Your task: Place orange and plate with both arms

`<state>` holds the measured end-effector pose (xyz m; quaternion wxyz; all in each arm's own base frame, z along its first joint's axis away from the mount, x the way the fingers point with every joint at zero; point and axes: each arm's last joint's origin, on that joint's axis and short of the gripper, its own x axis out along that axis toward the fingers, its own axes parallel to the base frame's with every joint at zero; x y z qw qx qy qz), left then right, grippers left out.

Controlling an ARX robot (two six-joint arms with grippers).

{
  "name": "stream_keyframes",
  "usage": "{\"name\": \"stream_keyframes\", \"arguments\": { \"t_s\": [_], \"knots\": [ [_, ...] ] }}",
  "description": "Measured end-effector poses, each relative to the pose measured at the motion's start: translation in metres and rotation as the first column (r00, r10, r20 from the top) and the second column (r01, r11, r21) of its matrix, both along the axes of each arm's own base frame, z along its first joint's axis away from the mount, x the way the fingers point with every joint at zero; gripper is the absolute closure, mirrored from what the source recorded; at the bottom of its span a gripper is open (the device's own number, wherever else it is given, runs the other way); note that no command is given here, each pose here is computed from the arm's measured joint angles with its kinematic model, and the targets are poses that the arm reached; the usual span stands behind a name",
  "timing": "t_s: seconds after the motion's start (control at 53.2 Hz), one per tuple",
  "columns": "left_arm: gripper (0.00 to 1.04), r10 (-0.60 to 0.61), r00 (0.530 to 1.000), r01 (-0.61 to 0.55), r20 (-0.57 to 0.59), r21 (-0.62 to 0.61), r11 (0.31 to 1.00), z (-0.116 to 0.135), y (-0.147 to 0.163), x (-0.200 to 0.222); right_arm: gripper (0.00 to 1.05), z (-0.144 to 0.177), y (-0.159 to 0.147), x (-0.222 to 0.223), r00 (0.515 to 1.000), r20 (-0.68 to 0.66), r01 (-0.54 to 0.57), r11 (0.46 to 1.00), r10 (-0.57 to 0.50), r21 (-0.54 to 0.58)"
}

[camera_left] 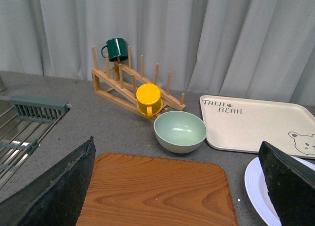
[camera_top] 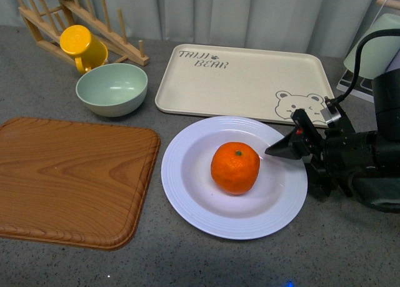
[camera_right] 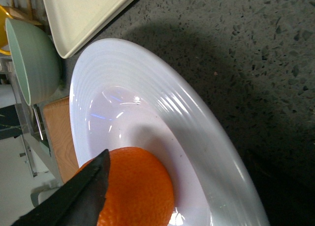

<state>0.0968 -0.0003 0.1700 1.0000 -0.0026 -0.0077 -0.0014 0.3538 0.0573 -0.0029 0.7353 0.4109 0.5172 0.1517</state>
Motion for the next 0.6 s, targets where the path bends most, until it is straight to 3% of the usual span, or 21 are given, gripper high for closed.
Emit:
{"name": "stream_keyframes", "arguments": {
  "t_s": [0.301, 0.601],
  "knots": [
    [0.06, 0.000, 1.000, 0.000, 0.000, 0.000, 1.000, 0.0000, 0.0000, 0.0000, 0.99, -0.0025, 0.0013, -0.0036, 0.999, 0.012, -0.045, 0.998, 0.045, 0.032],
    [0.06, 0.000, 1.000, 0.000, 0.000, 0.000, 1.000, 0.0000, 0.0000, 0.0000, 1.01, 0.0041, 0.0007, -0.0099, 0.996, 0.080, -0.035, 0.999, 0.033, 0.015]
  ]
}}
